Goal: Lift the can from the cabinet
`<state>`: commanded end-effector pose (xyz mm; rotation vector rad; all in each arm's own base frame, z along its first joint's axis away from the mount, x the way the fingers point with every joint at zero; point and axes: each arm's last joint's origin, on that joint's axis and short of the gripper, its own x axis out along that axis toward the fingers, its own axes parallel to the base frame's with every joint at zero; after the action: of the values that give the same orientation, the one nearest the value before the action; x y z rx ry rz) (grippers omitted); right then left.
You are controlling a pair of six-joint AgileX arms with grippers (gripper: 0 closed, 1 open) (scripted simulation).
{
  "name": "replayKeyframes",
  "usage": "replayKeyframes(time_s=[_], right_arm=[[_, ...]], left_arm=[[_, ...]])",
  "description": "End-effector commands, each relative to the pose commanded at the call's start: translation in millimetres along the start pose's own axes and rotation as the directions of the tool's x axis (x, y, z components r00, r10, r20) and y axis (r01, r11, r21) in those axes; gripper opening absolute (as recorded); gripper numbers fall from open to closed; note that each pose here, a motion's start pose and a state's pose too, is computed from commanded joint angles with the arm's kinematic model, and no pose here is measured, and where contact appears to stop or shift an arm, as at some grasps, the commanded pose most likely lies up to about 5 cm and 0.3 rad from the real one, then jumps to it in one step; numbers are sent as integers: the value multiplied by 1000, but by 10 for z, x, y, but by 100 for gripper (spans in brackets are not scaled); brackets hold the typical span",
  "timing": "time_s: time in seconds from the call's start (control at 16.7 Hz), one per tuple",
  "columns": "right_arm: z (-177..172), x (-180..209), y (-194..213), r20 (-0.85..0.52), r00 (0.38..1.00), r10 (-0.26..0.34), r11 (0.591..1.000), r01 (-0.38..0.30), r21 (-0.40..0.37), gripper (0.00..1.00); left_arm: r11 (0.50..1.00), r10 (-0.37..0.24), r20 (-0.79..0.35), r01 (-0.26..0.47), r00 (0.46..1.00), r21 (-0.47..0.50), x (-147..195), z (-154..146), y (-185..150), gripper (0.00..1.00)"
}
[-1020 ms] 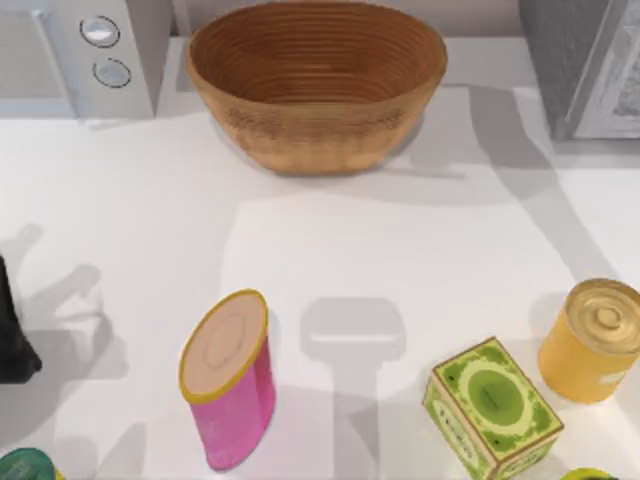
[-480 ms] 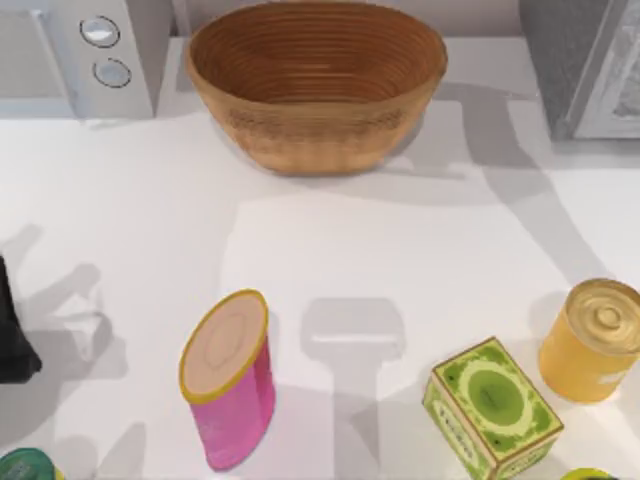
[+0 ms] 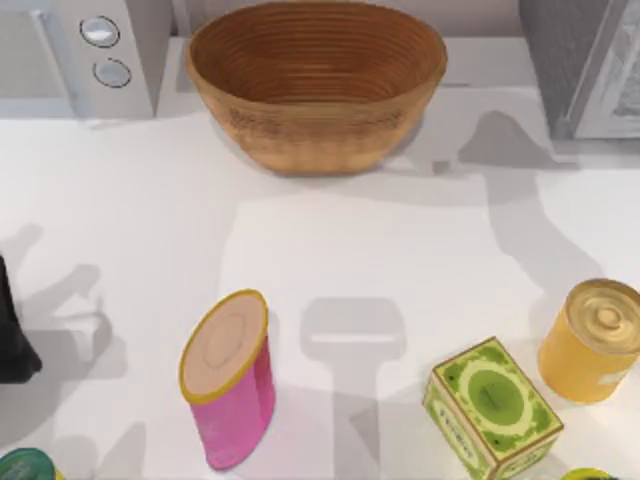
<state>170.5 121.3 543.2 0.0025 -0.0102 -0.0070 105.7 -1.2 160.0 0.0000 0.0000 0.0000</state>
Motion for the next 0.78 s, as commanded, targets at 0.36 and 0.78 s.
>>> replayKeyframes(time_s=[0.36, 0.78], right_arm=[[-8, 0, -16, 1, 1000, -2, 1000, 2, 1, 0], [-530, -92, -350, -41, 999, 1, 1000, -3, -30, 0]], left_arm=[[1000, 0, 0, 0, 1000, 0, 0, 0, 0, 100], [1000, 0, 0, 0, 1000, 0, 0, 0, 0, 100]])
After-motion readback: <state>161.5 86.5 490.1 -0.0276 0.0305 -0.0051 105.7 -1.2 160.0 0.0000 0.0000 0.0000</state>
